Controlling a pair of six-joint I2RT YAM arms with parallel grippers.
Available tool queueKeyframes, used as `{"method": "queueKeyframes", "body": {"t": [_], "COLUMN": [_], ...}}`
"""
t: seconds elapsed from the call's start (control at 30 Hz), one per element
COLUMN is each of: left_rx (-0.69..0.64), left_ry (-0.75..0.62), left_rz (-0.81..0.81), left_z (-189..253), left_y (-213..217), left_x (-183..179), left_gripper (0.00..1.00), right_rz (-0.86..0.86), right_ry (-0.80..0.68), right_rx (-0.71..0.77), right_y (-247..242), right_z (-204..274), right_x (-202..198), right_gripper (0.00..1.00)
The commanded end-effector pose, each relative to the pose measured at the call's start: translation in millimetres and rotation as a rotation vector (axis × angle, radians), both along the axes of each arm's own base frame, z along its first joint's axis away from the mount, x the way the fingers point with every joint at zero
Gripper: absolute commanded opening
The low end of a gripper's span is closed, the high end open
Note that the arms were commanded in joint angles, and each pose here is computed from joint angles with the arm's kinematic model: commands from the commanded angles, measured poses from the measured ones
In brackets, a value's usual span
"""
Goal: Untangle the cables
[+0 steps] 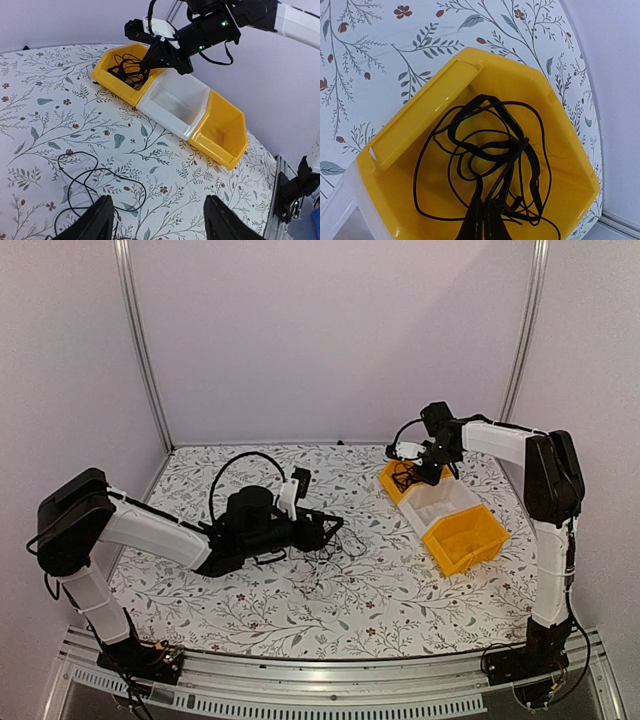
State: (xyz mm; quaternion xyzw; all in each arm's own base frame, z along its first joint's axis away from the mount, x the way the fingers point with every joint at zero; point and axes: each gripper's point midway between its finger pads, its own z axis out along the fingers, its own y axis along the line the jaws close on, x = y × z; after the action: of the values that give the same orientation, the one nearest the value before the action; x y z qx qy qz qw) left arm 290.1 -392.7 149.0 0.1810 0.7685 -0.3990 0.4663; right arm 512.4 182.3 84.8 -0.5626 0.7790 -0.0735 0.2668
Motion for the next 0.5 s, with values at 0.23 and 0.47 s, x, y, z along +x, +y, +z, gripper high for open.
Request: {"method": "queueKeyframes", "body": {"t": [0.23,0.47], "left_rx": [0.057,0.130], "left_ry": [-0.021,-0.025], "left_rz": [0.025,0.049], "left_z": [3,5], "left_y": [8,20], "left_x": [3,10], "left_gripper": [0.62,0.62], "right_rz": [-0.063,-0.082], "right_ry": [0.050,0.009], "right_rx": [0.126,0.174], "right_y": [2,-5], "right_z": [34,77], "right_x": [-23,-48], "right_gripper": [0.27,0.44]}}
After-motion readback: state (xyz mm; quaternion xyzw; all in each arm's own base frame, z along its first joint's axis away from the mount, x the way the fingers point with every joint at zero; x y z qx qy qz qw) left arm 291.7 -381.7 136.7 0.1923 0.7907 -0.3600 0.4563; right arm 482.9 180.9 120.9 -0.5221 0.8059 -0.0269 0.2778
